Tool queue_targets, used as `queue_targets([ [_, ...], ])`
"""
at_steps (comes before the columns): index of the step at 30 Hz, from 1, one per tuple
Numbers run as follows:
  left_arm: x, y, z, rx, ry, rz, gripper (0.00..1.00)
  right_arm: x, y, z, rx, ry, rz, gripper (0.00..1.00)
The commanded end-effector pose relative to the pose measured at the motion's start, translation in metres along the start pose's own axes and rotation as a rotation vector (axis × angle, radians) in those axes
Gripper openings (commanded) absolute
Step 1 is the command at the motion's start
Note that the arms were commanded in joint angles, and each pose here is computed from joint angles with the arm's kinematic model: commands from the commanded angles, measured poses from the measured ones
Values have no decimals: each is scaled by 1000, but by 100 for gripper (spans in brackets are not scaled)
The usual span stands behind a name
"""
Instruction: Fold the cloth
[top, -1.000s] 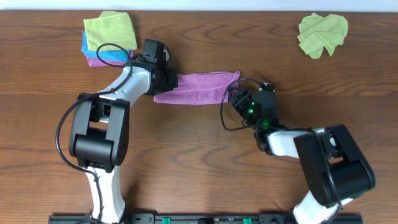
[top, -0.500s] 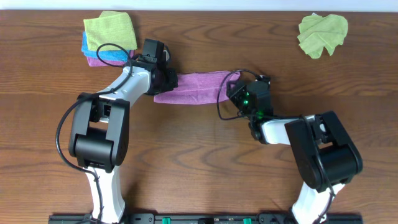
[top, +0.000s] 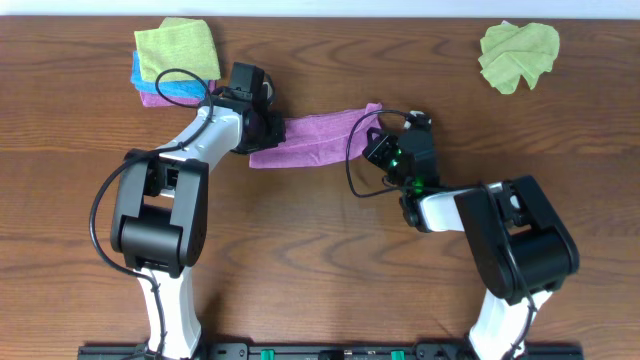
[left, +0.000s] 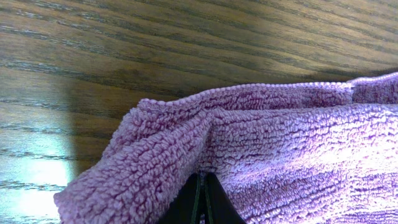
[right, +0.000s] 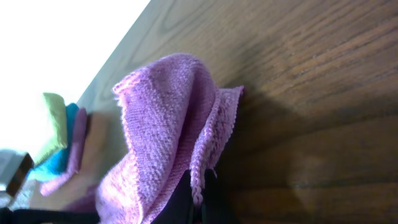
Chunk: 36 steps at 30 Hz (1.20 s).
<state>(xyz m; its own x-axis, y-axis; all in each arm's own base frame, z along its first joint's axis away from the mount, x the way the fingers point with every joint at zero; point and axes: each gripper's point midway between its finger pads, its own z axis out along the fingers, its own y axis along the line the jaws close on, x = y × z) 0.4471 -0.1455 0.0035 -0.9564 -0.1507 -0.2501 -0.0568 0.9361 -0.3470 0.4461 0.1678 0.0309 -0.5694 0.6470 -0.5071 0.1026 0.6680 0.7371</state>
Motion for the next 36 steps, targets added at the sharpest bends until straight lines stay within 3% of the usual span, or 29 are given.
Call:
queue_targets([
  [1,1,11,3,-51,5,13,6,-12,31,-8,-66,-12,-98,1],
  [9,1,11,3,-51,5,13,6,-11,70,-27,-126,1,-226,1],
  [22,-5,10,3,-45,-17,20,6,35,139,-23,-212,116,-396,1],
  [36,-29,22,-28,-42,-94,28,6,51,152,-23,-193,142,-427,1],
])
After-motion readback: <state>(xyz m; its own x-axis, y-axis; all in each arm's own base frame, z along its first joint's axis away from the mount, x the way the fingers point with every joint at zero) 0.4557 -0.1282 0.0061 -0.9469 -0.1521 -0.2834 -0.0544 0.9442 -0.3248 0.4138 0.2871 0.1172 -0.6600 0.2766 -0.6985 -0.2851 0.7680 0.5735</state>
